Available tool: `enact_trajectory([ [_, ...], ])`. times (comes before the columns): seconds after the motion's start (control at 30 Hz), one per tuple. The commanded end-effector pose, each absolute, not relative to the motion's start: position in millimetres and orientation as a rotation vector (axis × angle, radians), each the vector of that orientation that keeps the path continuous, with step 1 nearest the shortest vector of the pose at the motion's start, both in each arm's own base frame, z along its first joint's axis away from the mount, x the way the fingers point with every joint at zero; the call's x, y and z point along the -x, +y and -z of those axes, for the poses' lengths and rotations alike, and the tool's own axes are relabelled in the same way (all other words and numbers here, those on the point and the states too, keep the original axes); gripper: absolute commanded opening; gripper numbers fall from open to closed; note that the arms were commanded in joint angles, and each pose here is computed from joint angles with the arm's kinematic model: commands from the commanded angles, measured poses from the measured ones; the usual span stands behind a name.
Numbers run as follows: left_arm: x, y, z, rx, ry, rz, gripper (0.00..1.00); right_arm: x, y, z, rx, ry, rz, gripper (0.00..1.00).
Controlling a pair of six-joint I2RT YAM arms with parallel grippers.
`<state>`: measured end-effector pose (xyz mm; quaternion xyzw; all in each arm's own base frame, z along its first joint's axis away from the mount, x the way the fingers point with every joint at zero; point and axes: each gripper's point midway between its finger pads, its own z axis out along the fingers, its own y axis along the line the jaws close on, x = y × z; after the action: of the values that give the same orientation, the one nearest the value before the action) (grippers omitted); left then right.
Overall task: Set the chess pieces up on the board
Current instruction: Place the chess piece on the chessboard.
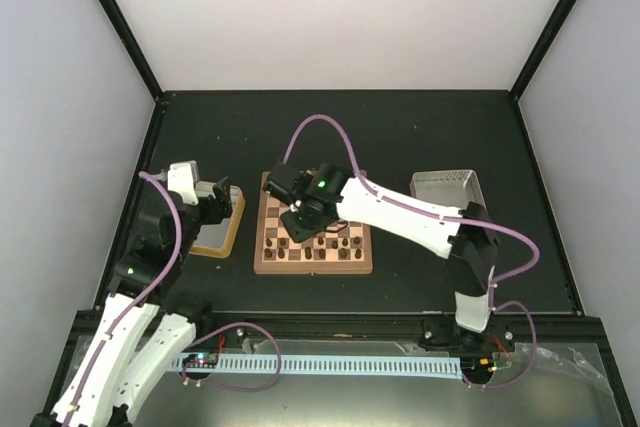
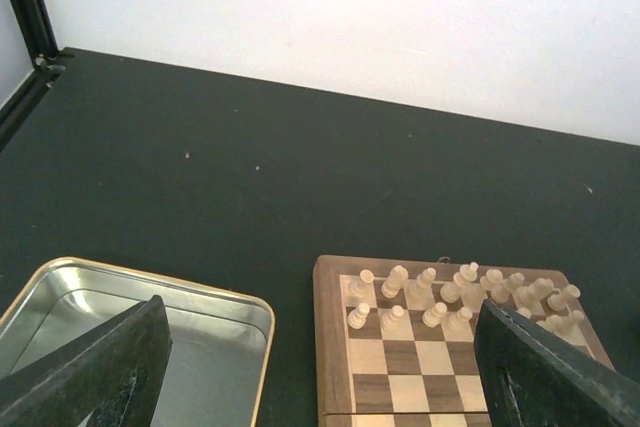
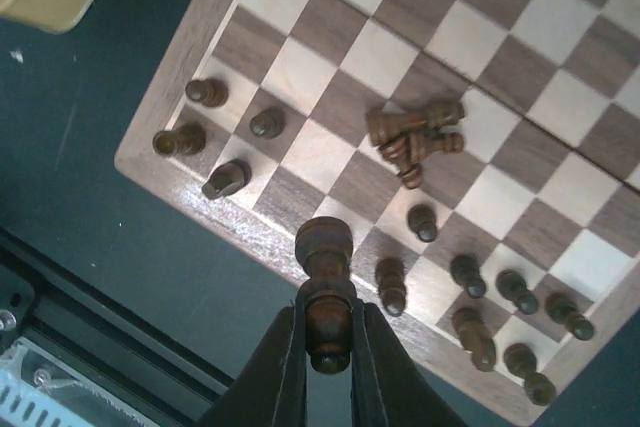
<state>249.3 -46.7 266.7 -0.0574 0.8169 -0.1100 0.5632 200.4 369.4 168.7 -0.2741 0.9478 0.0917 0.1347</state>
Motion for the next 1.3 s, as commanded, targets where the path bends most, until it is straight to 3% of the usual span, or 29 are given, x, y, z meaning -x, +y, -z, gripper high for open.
enact_trajectory([
  [0.0, -246.7, -34.5, -272.9, 0.179, 1.887, 0.212, 0.85, -183.9, 381.5, -155.2, 0.903, 2.779, -0.216, 0.01],
  [0.93, -243.7, -31.3, -273.8, 0.195, 1.872, 0.208, 0.9, -174.7, 400.3, -74.9, 1.062, 2.897, -0.014, 0.02],
  [1.27, -243.4, -31.0, -273.8, 0.195, 1.872, 0.206, 0.91, -174.3, 399.3, -63.0, 1.069, 2.911, 0.015, 0.08],
])
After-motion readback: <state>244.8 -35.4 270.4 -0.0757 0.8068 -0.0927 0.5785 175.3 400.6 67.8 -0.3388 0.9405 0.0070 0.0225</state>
